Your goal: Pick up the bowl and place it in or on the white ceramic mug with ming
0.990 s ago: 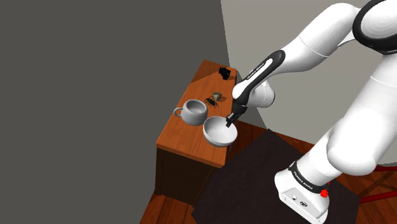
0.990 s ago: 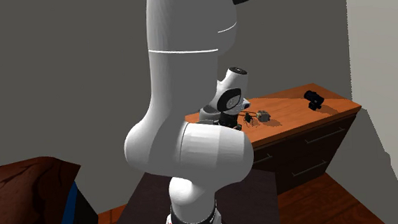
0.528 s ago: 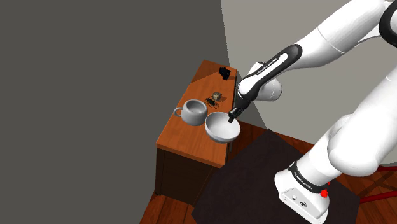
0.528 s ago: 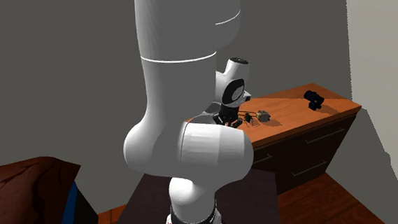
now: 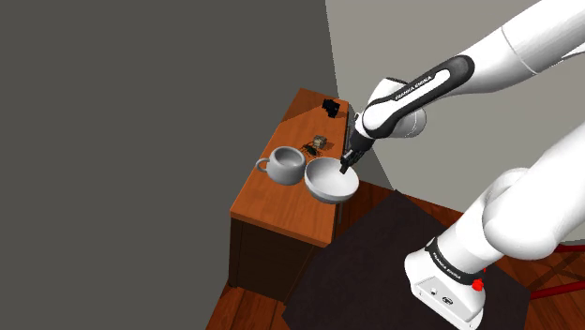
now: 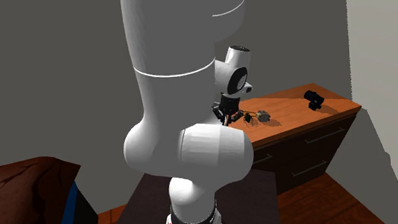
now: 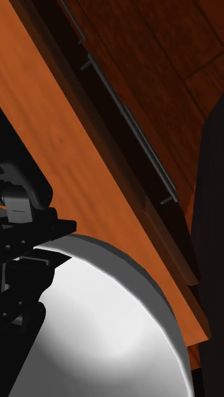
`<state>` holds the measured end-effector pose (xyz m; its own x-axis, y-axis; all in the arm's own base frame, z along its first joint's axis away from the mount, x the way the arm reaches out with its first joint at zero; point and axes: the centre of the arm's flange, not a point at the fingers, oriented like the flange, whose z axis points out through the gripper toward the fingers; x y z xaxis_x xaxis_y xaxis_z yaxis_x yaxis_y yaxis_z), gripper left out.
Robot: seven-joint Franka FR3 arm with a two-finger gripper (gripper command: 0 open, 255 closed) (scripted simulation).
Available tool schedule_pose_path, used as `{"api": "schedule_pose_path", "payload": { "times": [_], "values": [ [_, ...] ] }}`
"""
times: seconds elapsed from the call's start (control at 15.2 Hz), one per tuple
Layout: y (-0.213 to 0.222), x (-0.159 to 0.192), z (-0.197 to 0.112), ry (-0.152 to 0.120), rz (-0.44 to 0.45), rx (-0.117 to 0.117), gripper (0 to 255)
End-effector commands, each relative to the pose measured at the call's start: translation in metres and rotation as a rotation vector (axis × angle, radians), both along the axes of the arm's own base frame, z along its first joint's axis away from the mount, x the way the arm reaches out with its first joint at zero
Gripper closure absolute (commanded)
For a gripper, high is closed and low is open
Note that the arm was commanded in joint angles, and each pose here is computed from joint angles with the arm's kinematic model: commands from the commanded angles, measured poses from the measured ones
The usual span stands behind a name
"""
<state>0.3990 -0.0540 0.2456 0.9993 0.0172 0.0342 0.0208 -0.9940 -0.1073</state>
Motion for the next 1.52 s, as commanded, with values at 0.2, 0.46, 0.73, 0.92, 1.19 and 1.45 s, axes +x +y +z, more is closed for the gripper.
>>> {"api": "schedule_pose_path", "payload": {
  "times": [0.2, 0.46, 0.73, 0.92, 1.19, 1.45],
  "values": [
    [0.0, 0.001, 0.027, 0.0, 0.0, 0.0, 255],
    [0.0, 0.001, 0.048, 0.0, 0.0, 0.0, 255],
    [0.0, 0.001, 0.069, 0.0, 0.0, 0.0, 255],
    [0.0, 0.001, 0.082, 0.0, 0.0, 0.0, 255],
    [0.006, 0.054, 0.089, 0.0, 0.0, 0.0, 255],
    [0.012, 0.106, 0.096, 0.0, 0.0, 0.0, 255]
  ]
}}
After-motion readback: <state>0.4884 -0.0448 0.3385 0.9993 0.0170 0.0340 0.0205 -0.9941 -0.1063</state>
